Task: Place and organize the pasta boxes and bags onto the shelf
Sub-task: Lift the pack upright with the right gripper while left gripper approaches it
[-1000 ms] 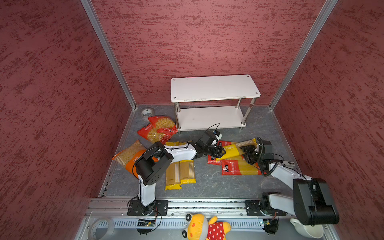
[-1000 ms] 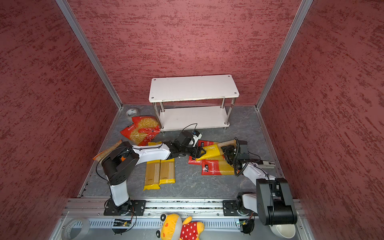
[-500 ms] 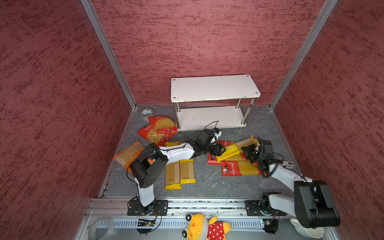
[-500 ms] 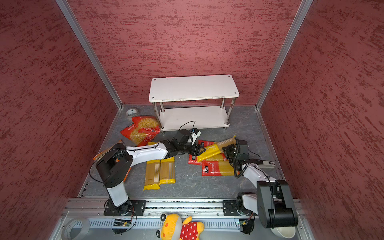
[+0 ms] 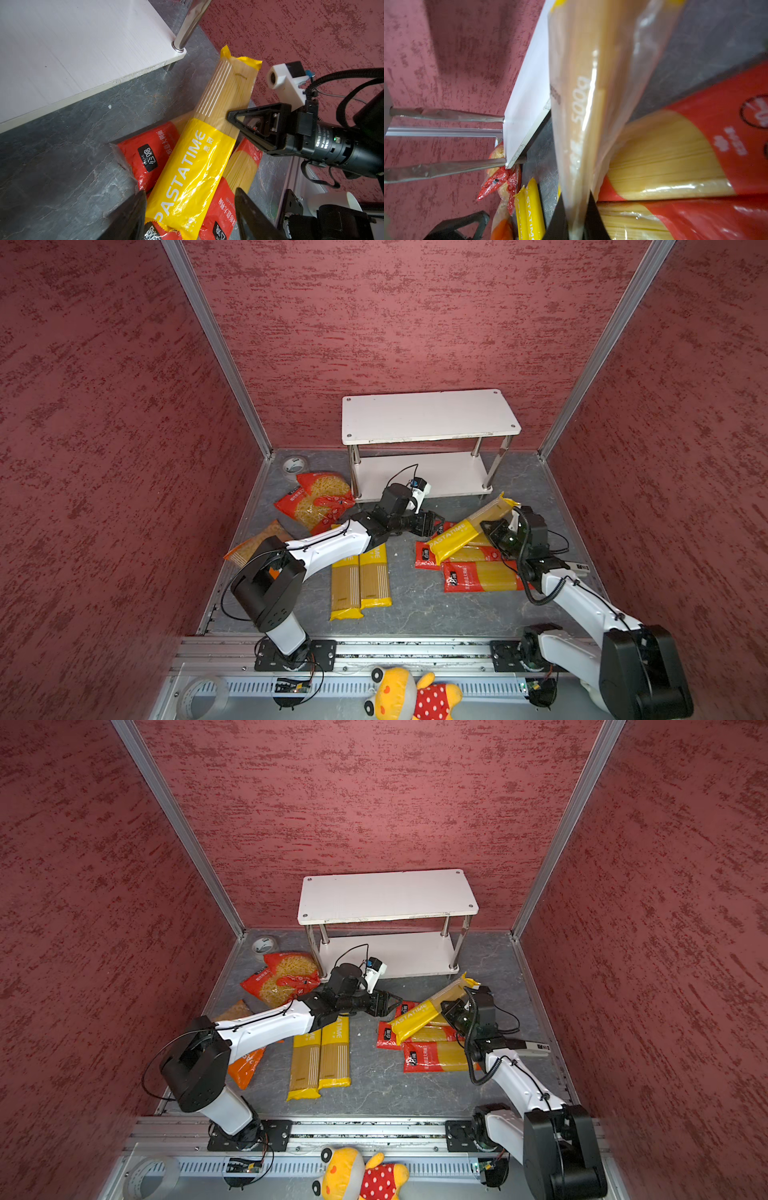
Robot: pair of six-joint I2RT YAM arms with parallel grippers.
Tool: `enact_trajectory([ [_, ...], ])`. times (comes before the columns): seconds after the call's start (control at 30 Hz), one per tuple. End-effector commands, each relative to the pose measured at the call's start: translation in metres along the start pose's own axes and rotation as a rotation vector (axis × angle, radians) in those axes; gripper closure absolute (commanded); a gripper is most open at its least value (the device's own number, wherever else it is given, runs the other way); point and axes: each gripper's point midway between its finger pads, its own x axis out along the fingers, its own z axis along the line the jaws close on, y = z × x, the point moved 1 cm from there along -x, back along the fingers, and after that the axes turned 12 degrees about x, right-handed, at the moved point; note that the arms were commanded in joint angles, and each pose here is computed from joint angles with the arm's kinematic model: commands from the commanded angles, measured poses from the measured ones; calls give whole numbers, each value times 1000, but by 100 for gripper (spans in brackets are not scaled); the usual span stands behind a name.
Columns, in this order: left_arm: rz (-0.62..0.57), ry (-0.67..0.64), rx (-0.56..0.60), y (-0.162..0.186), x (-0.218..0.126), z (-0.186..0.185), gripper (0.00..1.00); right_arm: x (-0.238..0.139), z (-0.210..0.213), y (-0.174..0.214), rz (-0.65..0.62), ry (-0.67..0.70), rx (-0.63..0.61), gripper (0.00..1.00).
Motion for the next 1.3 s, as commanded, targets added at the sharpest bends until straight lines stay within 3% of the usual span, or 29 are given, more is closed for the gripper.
enact_trajectory([
  [0.0, -15, 44, 28, -10, -21, -1, 31, -21, 79, -14, -75, -228, -234, 100],
  [0.33, -54, 205, 39, -22, -59, -5, 28, -46, 146, 27, 35, -435, -588, 100],
  [0.87, -64, 467, 98, -29, -87, -33, 30, -91, 241, 97, 305, -836, -850, 100],
  [1.03, -92, 514, 102, -37, -97, -38, 39, -92, 254, 109, 355, -910, -880, 100],
  [1.27, -126, 538, 106, -43, -99, -40, 65, -87, 263, 115, 386, -968, -911, 100],
])
